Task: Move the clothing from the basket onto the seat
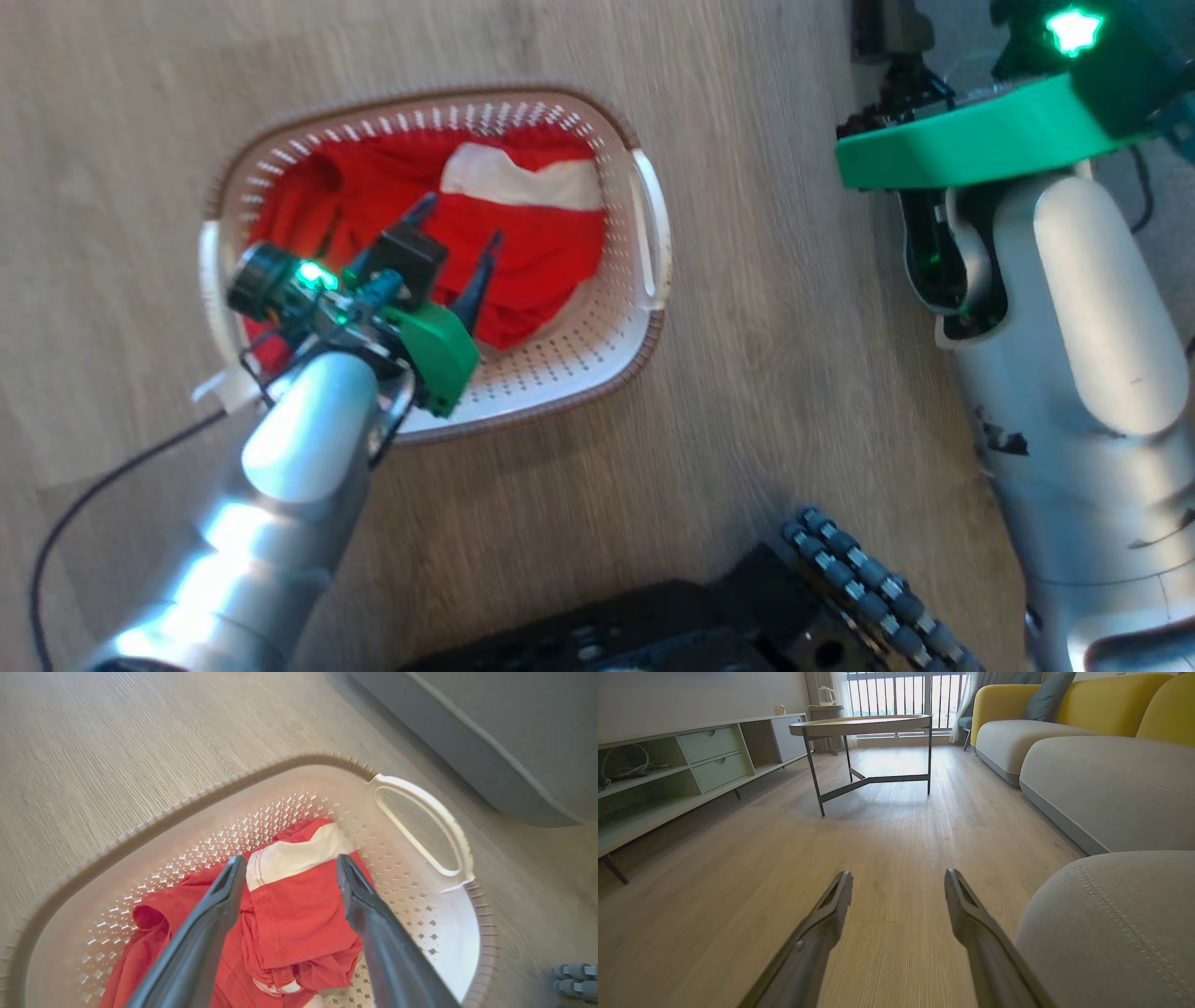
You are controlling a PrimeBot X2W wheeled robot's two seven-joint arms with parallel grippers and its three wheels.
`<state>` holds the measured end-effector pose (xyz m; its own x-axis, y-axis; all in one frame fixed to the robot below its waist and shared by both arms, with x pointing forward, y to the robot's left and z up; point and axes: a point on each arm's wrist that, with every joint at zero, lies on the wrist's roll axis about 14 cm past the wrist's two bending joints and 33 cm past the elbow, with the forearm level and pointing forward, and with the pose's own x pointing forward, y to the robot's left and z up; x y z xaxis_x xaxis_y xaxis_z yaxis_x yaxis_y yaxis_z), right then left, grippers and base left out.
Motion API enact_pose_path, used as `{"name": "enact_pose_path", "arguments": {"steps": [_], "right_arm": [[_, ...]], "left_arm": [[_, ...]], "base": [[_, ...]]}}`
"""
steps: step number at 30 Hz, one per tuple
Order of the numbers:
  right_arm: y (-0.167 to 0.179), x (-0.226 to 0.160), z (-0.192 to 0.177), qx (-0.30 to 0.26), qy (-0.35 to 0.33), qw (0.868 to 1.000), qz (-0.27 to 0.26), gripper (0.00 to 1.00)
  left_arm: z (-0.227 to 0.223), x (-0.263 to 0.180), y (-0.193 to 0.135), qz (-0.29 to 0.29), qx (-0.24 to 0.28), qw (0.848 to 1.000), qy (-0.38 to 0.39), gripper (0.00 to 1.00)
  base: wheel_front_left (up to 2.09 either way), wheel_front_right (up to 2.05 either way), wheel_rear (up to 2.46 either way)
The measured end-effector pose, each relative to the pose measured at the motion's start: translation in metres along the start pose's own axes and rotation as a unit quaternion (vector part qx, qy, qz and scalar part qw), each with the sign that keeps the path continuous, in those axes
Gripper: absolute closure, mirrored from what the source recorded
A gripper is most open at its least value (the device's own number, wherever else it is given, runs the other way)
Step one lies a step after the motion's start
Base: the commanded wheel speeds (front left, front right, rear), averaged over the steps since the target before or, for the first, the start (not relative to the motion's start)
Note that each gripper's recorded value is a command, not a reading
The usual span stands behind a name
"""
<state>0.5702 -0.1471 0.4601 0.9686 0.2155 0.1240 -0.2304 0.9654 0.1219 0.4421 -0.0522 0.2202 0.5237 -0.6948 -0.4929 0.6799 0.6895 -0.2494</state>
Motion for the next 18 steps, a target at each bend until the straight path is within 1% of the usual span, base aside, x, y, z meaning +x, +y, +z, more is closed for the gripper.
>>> {"name": "enact_pose_path", "arguments": {"steps": [3, 8, 13, 18], "right_arm": [[-0.004, 0.003, -0.009, 0.002, 0.003, 1.0, 0.0, 0.0], [-0.017, 0.001, -0.024, 0.003, 0.016, 1.0, -0.011, 0.0], [-0.03, -0.006, -0.04, 0.006, 0.035, 0.999, -0.026, 0.0], [-0.041, -0.013, -0.052, 0.007, 0.05, 0.998, -0.038, 0.0]], "left_arm": [[-0.019, 0.013, 0.004, -0.009, 0.004, 1.0, 0.023, 0.0], [-0.047, 0.035, -0.001, -0.037, 0.01, 0.998, 0.059, 0.0], [-0.081, 0.051, -0.001, -0.053, 0.016, 0.991, 0.118, 0.0], [-0.097, 0.067, -0.002, -0.074, 0.046, 0.986, 0.142, 0.0]], "base": [[0.0, 0.0, 0.0], [0.0, 0.0, 0.0], [0.0, 0.0, 0.0], [0.0, 0.0, 0.0]]}}
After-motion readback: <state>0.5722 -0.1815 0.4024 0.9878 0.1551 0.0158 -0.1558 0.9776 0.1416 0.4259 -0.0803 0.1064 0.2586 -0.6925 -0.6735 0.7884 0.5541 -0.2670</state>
